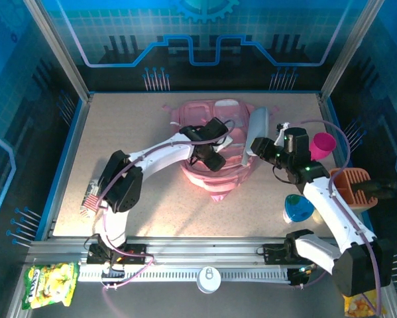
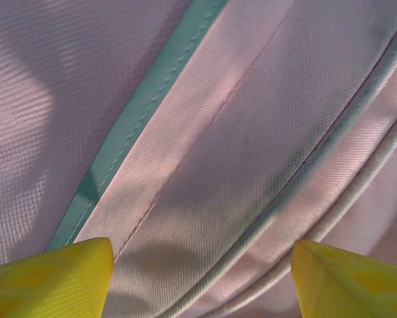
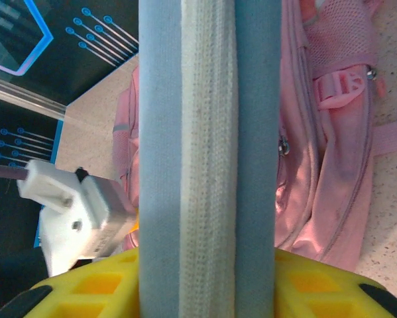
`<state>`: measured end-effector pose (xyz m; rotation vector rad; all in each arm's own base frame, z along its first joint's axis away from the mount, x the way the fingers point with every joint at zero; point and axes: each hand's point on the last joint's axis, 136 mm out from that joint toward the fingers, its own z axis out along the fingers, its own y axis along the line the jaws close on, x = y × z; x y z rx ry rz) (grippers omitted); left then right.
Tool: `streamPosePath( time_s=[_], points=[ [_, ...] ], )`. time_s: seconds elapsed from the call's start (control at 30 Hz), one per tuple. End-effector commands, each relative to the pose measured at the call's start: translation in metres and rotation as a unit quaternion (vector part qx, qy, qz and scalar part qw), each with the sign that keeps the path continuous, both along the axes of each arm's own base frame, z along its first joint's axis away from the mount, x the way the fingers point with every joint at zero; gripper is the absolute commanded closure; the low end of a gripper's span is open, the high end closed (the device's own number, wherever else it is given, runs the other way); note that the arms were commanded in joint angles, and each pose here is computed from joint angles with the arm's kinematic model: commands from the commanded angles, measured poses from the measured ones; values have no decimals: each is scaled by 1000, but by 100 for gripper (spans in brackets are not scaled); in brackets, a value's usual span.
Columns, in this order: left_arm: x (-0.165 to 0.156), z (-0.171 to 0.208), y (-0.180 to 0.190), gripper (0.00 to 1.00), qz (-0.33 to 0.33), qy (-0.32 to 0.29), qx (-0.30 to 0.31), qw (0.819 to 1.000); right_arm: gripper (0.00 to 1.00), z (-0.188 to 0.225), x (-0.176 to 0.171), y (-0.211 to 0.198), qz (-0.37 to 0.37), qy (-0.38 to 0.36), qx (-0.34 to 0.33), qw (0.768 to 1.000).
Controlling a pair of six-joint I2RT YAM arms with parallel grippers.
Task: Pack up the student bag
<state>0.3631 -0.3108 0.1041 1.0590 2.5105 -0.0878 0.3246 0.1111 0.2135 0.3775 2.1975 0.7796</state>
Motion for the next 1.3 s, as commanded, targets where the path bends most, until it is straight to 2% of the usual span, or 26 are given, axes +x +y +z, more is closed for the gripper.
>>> streamPosePath(
  time_s=[0.0,0.23,0.4,0.63,0.67,0.8,0.9,1.0,1.13,1.27],
  points=[
    [8,0,7,33,-15,-10,49,999,59,-2,-6,-7,-5,4,-2,1000],
    [20,-10,9,41,-6,-14,80,997,58,-2,-8,-13,-15,5,0,1000],
    [26,2,13,63,7,-32,79,996,58,1,-10,-18,-19,2,-3,1000],
    [35,49,14,84,42,-65,-8,997,58,6,-16,-27,-30,0,-11,999],
    [37,58,16,89,52,-69,-27,996,58,6,-17,-28,-33,0,-11,999],
    [47,81,33,98,105,-86,-78,988,58,-11,-26,-34,-45,29,-21,998],
    [51,95,40,100,129,-91,-123,980,58,-28,-35,-34,-42,59,-24,997],
    [55,110,41,100,145,-98,-166,971,58,-35,-42,-21,-16,75,9,997],
    [58,127,31,100,142,-105,-207,962,58,-37,-46,10,33,89,74,993],
    [58,146,17,100,126,-105,-247,955,57,-40,-48,47,84,106,97,986]
  ],
)
